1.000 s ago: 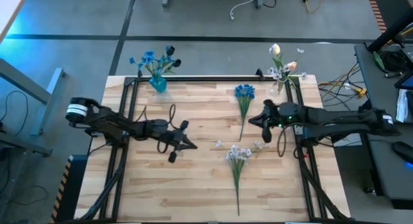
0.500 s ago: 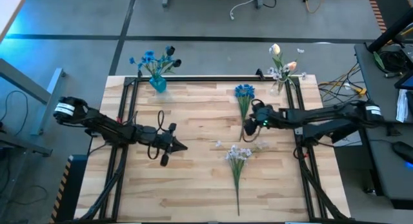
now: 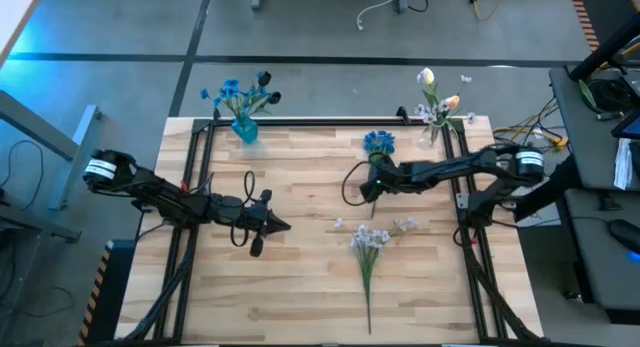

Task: Sort flowers into vase by color
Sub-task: Put the blue flowers into the blue vase

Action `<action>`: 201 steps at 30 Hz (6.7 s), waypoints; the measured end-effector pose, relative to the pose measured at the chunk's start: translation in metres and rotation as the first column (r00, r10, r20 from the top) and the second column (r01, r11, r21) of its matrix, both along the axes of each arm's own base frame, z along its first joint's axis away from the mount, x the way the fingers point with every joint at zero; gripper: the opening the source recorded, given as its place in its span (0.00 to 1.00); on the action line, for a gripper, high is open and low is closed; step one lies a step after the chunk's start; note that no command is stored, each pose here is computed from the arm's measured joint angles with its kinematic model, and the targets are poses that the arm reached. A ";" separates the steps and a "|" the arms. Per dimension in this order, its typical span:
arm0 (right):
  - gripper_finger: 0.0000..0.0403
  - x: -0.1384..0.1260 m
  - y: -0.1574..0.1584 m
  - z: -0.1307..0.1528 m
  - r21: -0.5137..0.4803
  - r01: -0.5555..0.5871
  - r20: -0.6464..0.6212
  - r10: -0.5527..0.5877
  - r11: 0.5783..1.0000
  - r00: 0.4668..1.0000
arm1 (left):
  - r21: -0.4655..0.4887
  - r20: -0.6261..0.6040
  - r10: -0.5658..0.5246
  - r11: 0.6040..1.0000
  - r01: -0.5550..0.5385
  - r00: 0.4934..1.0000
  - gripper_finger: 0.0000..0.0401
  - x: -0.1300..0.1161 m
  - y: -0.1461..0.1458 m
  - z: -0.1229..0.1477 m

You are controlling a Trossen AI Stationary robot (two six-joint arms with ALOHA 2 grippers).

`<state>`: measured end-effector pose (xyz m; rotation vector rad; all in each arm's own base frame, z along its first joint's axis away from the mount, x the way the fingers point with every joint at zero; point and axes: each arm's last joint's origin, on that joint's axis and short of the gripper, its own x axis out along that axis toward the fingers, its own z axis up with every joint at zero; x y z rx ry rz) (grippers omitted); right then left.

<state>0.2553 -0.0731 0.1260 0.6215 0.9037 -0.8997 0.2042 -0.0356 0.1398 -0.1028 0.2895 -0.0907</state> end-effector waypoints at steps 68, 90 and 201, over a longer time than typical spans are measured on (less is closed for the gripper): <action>0.04 0.061 0.077 0.123 -0.833 -0.343 0.341 0.891 0.435 0.301 | 0.059 0.590 0.042 0.994 -0.095 0.807 0.39 0.093 0.035 0.077; 0.04 0.063 0.084 0.119 -0.836 -0.356 0.331 0.901 0.418 0.280 | 0.120 0.584 -0.064 0.993 -0.009 0.810 0.39 0.114 0.037 0.098; 0.19 0.050 0.075 0.131 -0.825 -0.386 0.132 0.806 0.412 0.578 | 0.414 0.490 0.834 0.033 -0.910 0.253 0.25 -0.029 0.165 0.046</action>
